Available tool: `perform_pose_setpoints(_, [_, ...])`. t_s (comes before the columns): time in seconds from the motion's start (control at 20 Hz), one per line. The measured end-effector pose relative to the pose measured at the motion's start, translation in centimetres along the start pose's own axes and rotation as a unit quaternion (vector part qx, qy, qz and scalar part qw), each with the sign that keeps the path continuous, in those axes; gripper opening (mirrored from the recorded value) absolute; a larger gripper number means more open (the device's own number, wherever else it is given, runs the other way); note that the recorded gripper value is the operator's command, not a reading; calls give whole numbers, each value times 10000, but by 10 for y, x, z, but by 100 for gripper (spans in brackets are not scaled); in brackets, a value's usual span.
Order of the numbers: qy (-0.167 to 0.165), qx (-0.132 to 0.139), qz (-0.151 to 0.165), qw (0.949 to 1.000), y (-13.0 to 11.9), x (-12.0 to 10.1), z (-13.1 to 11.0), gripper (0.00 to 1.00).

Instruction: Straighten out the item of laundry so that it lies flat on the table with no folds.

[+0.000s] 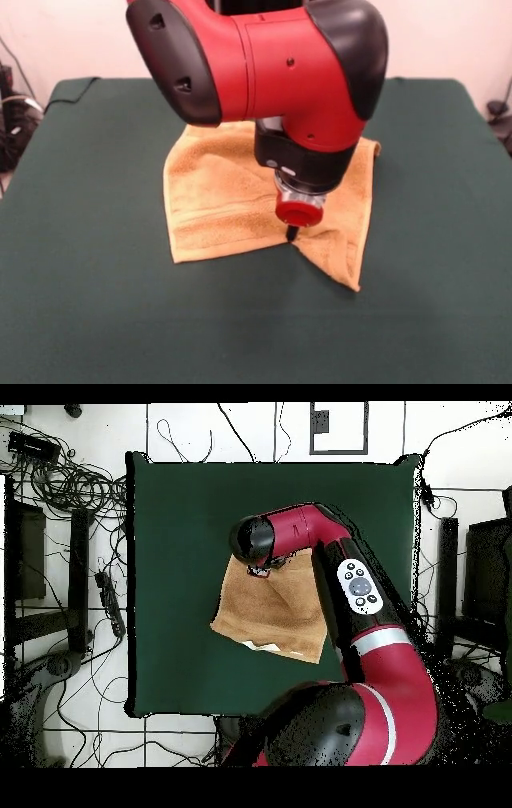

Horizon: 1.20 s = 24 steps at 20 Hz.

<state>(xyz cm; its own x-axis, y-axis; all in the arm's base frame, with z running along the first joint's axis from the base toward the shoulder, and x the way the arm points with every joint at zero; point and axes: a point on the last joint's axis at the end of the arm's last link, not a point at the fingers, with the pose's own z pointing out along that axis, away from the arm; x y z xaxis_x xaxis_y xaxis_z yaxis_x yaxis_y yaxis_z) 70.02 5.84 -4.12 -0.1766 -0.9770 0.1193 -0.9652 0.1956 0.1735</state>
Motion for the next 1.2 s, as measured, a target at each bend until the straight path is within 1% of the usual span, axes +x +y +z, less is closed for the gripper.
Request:
perform_pose_setpoints(0.2, [20,-70,85,9999,-7,2,0,0])
perform_pose_setpoints(0.65, [23,-72,245,9997,-23,7,1,0])
perform_pose_setpoints(0.8, [71,-177,299,9994,-30,6,1,0])
perform_pose_setpoints(0.95, [111,-274,211,9993,-38,2,-1,0])
perform_pose_setpoints(1.05, [131,-303,95,9994,-43,-1,-1,0])
perform_pose_setpoints(1.2, [153,-332,-211,9991,-50,-7,-3,0])
